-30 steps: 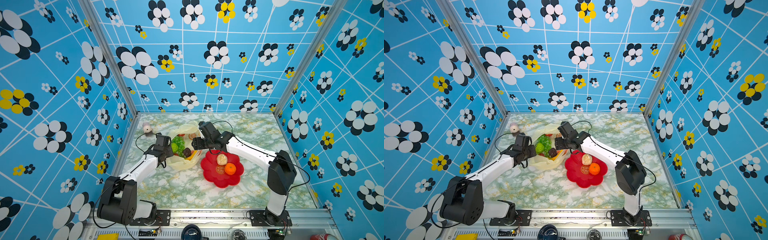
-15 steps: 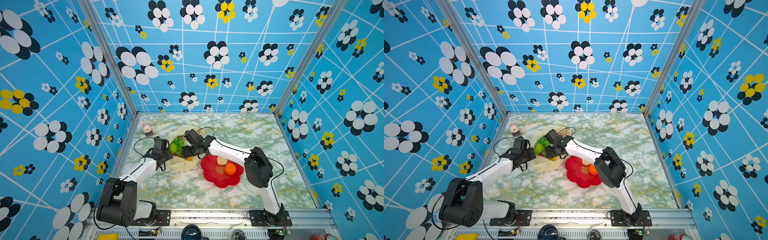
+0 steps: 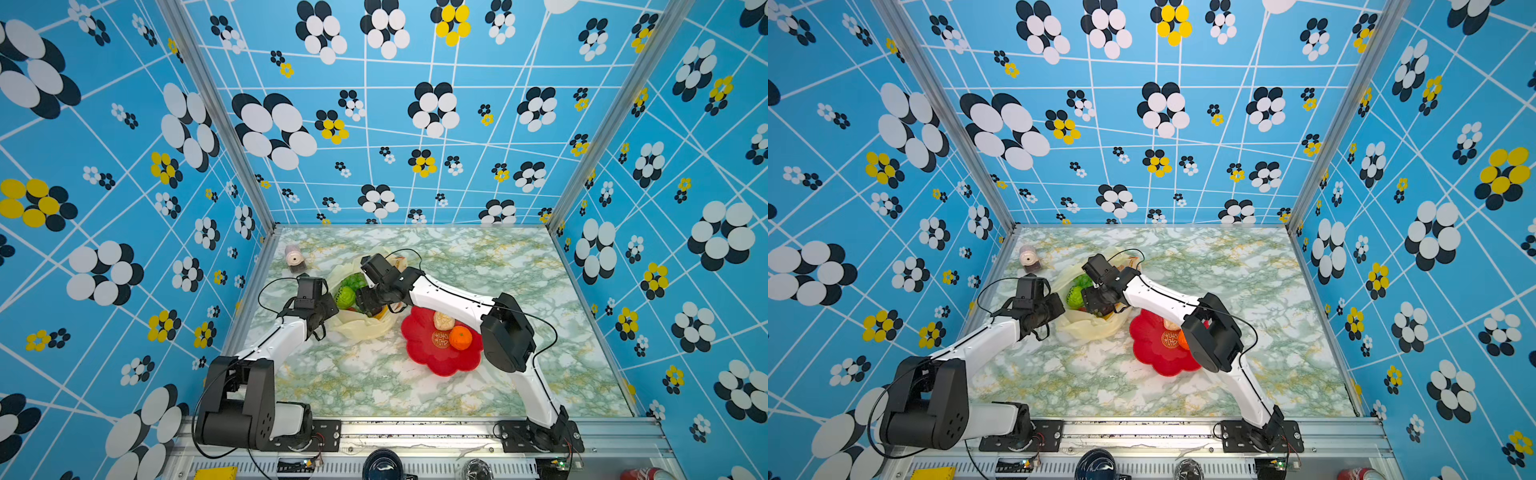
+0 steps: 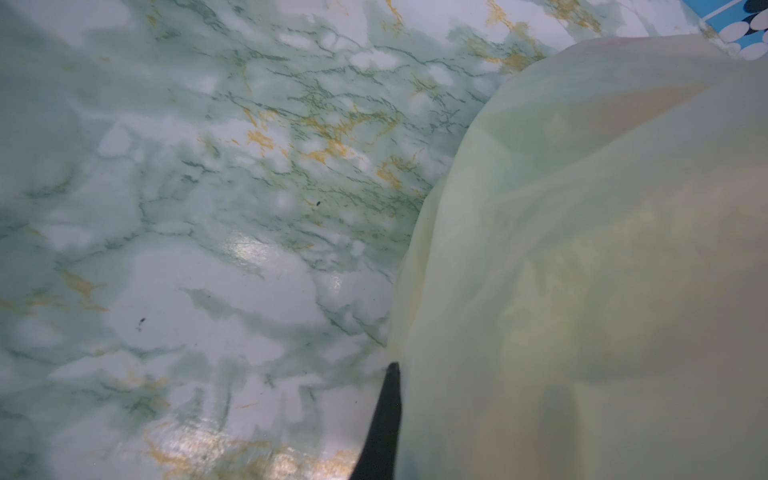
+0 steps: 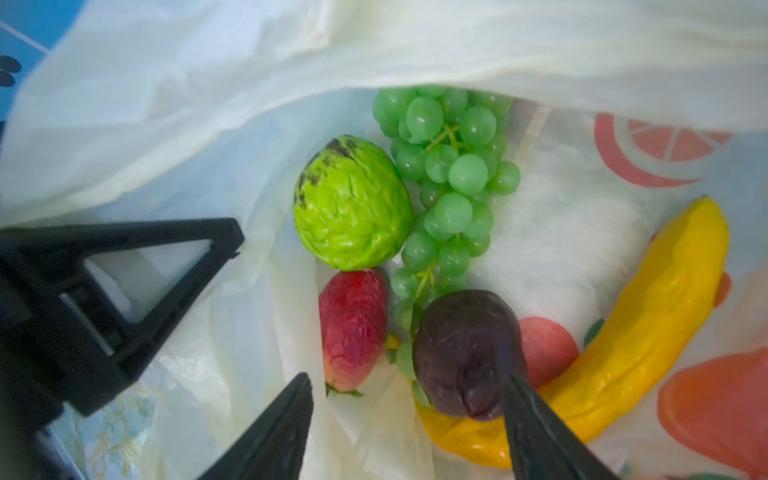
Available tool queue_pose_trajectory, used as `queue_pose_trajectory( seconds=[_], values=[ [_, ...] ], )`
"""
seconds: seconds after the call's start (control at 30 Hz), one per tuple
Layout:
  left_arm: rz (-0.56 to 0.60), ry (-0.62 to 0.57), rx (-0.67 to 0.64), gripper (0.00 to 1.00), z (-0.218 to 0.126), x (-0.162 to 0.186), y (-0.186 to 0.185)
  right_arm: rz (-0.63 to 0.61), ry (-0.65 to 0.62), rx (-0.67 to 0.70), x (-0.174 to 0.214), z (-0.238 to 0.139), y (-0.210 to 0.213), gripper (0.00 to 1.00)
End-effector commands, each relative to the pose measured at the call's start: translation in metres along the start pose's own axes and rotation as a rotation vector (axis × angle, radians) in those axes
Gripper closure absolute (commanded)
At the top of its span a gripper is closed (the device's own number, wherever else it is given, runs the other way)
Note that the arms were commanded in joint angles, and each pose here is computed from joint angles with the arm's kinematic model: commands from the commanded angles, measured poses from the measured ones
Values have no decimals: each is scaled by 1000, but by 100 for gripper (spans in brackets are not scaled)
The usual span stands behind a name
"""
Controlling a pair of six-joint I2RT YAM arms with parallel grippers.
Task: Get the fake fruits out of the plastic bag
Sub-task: 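Reach the right gripper into the bag and grasp the green custard apple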
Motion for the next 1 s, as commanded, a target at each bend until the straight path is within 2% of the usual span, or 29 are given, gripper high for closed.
queue_pose_trajectory(
  seconds=[0.0, 0.2, 0.37, 0.5, 0.67, 0.97],
  values=[
    [-42, -28, 33, 100, 0, -14, -7, -42, -5, -44, -8, 15, 11, 27],
    [-69, -32, 23, 100, 0, -16, -6, 15, -8, -43, -24, 39, 18, 27],
    [-73, -22, 16, 100, 2, -11, -3, 217, -17, 0, -29, 56, 15, 26],
    [-75, -9, 16, 100, 4, -4, 0, 325, -34, 15, -28, 63, 19, 23],
    [-75, -1, 19, 100, 6, 0, 1, 362, -53, 52, -25, 67, 23, 20],
    [-77, 0, 38, 100, 7, 0, -2, 369, -22, 81, -12, 91, 21, 22]
  ],
)
Point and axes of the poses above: each gripper's point midway between its finger pads, its own z axis out along the fingers, its own y axis along the line the jaws close on, x = y × z, the point moved 5 cm from there along -z, back along the fingers, and after that the axes turned 3 degrees about z, right-handed, at the moved point
